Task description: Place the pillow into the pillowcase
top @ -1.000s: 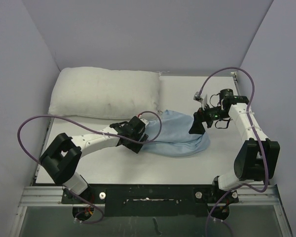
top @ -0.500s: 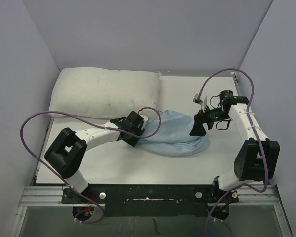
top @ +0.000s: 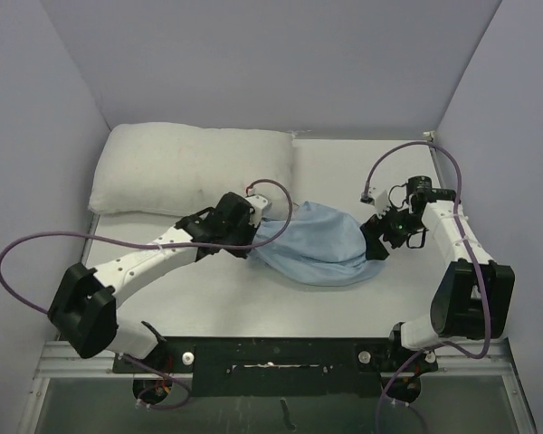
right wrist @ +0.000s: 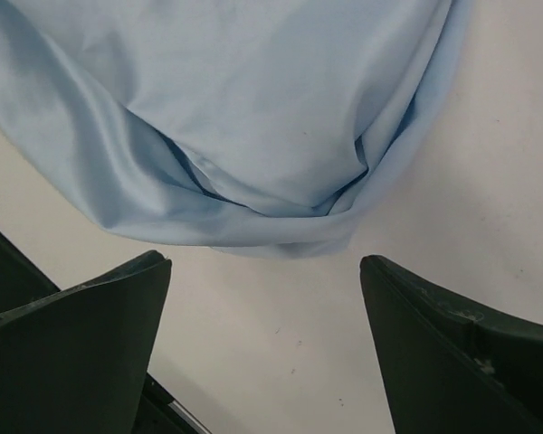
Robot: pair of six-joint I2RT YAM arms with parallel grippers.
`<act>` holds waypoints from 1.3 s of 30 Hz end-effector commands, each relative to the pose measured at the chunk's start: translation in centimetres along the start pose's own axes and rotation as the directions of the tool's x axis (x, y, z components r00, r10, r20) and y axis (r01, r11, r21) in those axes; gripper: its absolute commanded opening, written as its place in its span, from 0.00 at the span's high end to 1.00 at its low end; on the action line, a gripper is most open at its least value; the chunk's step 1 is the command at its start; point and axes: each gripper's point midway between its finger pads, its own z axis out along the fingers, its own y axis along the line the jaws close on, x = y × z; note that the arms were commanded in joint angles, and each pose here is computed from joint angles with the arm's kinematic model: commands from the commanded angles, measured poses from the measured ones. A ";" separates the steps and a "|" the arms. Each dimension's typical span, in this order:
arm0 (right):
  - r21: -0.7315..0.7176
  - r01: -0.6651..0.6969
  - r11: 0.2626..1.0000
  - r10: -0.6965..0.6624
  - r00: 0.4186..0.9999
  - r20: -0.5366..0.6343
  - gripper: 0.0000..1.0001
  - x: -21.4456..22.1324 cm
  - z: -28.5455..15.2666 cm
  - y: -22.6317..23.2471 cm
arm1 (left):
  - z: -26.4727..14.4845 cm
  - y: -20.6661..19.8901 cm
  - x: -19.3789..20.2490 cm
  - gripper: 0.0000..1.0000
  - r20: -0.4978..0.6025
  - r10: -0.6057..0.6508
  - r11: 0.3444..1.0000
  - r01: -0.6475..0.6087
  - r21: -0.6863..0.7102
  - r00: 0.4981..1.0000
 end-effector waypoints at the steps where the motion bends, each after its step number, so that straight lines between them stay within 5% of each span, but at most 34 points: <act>1: 0.074 -0.069 0.995 0.070 0.997 -0.017 0.12 0.2 0.7 -2.0 | -4.7 -2.2 -3.8 1.00 0.179 -0.032 0.993 0.011 0.116 0.983; 7: -0.076 -0.149 0.986 0.146 0.989 -0.034 0.23 -0.3 3.5 -0.1 | -6.8 -3.2 -5.4 1.00 0.225 -0.024 0.986 -0.014 0.166 0.974; 9: -0.086 -0.161 0.983 0.159 0.987 -0.034 0.45 -0.7 3.7 -0.3 | -7.3 -3.3 -5.8 1.00 0.232 -0.019 0.986 -0.020 0.168 0.972; 11: -0.070 -0.152 0.986 0.151 0.988 -0.027 0.84 -1.6 2.8 -0.8 | -8.1 -3.3 -6.5 1.00 0.243 -0.016 0.986 -0.026 0.167 0.970; 13: -0.009 -0.083 0.997 0.083 0.996 0.045 1.00 -4.6 0.1 -2.2 | -9.2 -3.0 -7.7 1.00 0.267 -0.008 0.987 -0.035 0.155 0.964; 17: 0.251 0.086 0.964 -0.154 0.951 0.268 1.00 -14.5 -10.2 -5.3 | -14.1 -1.6 -14.1 1.00 0.431 0.003 0.993 -0.053 0.105 0.902; 22: 0.571 0.092 0.815 -0.432 0.754 0.495 1.00 -26.2 -26.6 -5.7 | -24.1 0.7 -25.2 1.00 0.712 -0.022 0.998 -0.030 0.060 0.702; 27: 0.762 -0.028 0.647 -0.621 0.561 0.548 1.00 -28.3 -38.2 -4.0 | -33.9 -0.6 -29.6 1.00 0.886 -0.031 0.993 -0.087 0.080 0.463; 29: 0.746 0.009 0.666 -0.610 0.582 0.538 1.00 -26.7 -35.9 -4.1 | -35.0 -0.9 -28.9 1.00 0.904 -0.038 0.991 -0.101 0.089 0.425; 33: 0.620 0.203 0.758 -0.578 0.650 0.494 0.91 -21.7 -27.2 -2.3 | -30.0 -0.9 -25.3 1.00 0.846 -0.049 0.988 -0.099 0.119 0.531; 36: 0.417 0.314 0.853 -0.499 0.725 0.475 0.85 -16.7 -20.2 0.3 | -24.0 -2.4 -20.7 1.00 0.719 -0.089 0.968 -0.111 0.227 0.689; 39: 0.193 0.361 0.912 -0.409 0.787 0.462 0.66 -12.2 -15.1 3.4 | -18.1 -4.1 -14.1 1.00 0.494 -0.163 0.927 -0.039 0.374 0.854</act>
